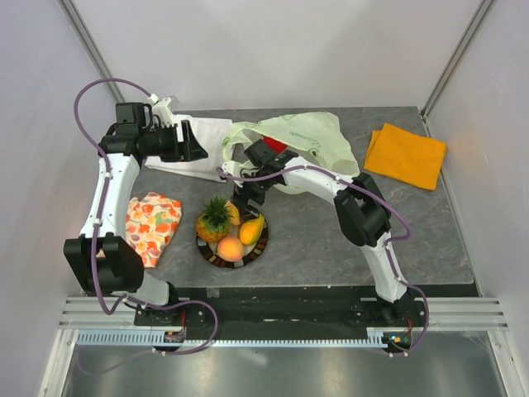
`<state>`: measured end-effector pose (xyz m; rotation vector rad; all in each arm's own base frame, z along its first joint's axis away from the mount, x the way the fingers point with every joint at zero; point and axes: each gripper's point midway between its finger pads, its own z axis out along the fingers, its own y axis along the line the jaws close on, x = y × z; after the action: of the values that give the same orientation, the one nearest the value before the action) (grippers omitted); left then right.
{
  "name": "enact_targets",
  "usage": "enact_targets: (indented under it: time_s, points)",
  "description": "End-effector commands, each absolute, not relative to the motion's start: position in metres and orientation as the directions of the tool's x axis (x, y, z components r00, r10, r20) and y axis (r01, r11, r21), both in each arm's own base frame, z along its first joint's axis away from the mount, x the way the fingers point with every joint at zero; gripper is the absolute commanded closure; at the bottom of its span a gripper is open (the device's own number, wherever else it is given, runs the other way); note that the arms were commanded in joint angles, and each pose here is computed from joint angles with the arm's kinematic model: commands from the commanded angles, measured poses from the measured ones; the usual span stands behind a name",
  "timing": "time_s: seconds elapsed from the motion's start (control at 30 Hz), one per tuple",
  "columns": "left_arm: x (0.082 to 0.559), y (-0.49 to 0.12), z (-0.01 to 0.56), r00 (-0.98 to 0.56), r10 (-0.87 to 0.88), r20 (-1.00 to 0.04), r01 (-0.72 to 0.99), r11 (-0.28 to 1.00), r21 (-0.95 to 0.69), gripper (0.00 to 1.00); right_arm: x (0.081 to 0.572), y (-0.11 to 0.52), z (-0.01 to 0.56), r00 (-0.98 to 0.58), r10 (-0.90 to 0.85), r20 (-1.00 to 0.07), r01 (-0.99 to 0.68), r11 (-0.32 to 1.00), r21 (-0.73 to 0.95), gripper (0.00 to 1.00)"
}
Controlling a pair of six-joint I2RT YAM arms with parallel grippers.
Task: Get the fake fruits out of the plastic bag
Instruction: Place the fake fruit on the plate, then adjust the plastic bag at the center of the board.
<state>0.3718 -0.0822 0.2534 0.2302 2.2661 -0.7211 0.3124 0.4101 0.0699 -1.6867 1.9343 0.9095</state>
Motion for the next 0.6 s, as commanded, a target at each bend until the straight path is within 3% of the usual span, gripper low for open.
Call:
enact_targets:
  time_s: [0.0,0.2,0.37,0.53,0.57]
  points:
    - [0.380,-0.086,0.279,-0.662,-0.072,-0.746,0.401,0.806,-0.435,0.20,0.326,0.406,0.109,-0.135,-0.671,-0.729,-0.990,0.060,0.128,0.02]
    - [0.396,-0.082,0.279,-0.661,-0.100,-0.743,0.364,0.823,-0.435,0.19,0.324,0.380,0.187,-0.113,-0.597,-0.795,-0.993,0.079,0.082,0.02]
    - [0.411,-0.089,0.286,-0.654,-0.099,-0.750,0.394,0.802,-0.450,0.19,0.312,0.357,0.209,-0.138,-0.571,-0.809,-0.990,0.112,0.089,0.02]
    - [0.416,-0.110,0.292,-0.644,-0.059,-0.763,0.458,0.768,-0.447,0.20,0.352,0.308,0.234,-0.280,-0.459,-0.843,-0.936,0.324,0.135,0.02]
    - [0.410,-0.137,0.295,-0.631,-0.006,-0.775,0.519,0.740,-0.428,0.20,0.354,0.298,0.230,-0.338,-0.427,-0.839,-0.915,0.357,0.187,0.02]
